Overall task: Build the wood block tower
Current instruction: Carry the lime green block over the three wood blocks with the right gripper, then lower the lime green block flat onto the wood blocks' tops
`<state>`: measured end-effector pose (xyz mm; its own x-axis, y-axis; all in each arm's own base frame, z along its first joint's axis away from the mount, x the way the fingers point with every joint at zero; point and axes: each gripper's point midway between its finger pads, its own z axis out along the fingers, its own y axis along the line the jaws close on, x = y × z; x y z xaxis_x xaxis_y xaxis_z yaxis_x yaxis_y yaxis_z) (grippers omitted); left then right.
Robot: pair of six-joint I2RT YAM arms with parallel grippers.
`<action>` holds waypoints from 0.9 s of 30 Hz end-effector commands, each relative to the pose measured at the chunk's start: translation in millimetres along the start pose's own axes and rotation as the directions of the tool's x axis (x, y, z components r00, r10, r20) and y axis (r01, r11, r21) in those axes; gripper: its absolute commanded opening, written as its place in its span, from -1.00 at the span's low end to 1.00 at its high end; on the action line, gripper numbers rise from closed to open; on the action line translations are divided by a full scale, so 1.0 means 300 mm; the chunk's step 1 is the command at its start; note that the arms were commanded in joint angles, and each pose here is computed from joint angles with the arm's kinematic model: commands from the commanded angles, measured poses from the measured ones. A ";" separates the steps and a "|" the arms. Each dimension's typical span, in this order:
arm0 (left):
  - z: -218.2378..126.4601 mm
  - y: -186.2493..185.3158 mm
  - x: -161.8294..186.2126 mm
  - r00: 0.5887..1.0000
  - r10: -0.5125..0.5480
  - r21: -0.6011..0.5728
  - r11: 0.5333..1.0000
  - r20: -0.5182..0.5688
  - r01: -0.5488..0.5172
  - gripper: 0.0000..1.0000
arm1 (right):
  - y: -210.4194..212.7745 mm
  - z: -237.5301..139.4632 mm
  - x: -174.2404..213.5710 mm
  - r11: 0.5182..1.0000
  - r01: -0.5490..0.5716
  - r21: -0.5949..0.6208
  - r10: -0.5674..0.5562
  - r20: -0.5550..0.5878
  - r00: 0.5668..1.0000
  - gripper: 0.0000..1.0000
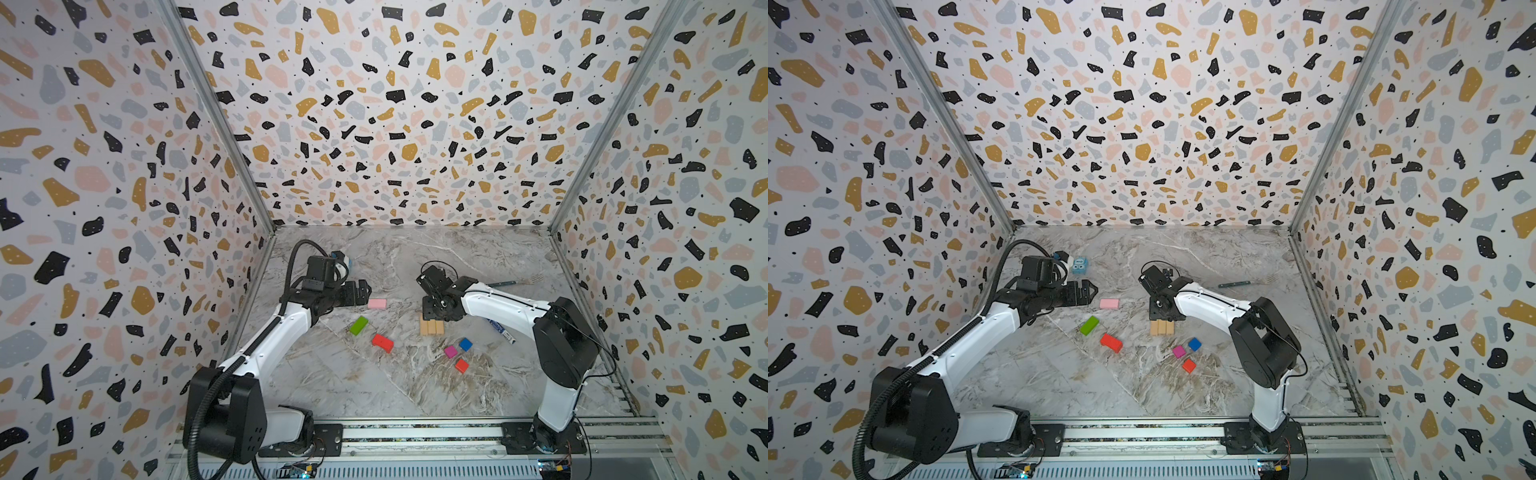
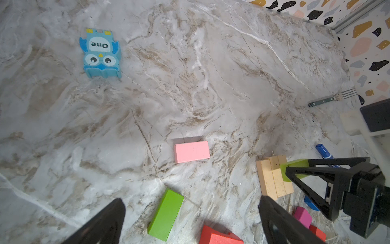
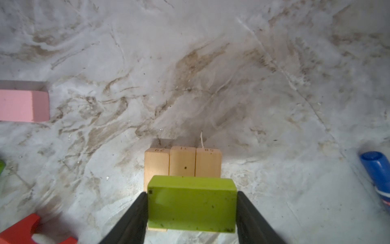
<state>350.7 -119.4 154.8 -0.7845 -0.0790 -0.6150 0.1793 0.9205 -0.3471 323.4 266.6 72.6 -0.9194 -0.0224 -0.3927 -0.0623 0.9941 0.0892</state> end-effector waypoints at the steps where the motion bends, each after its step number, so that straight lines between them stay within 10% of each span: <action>1: -0.005 -0.003 -0.005 1.000 -0.003 0.013 1.000 0.017 0.003 0.99 | 0.000 -0.062 -0.019 0.999 -0.033 -0.014 0.034 0.038 0.999 0.14; 27: -0.005 -0.003 -0.004 1.000 -0.002 0.013 1.000 0.016 0.002 1.00 | 0.046 -0.006 -0.002 1.000 -0.023 -0.020 0.024 0.023 0.999 0.12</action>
<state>349.7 -119.5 153.1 -0.7873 -0.0783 -0.6115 0.1790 0.9201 -0.3483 320.1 277.4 70.9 -0.9165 -0.0069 -0.4001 -0.0570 0.9919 0.1133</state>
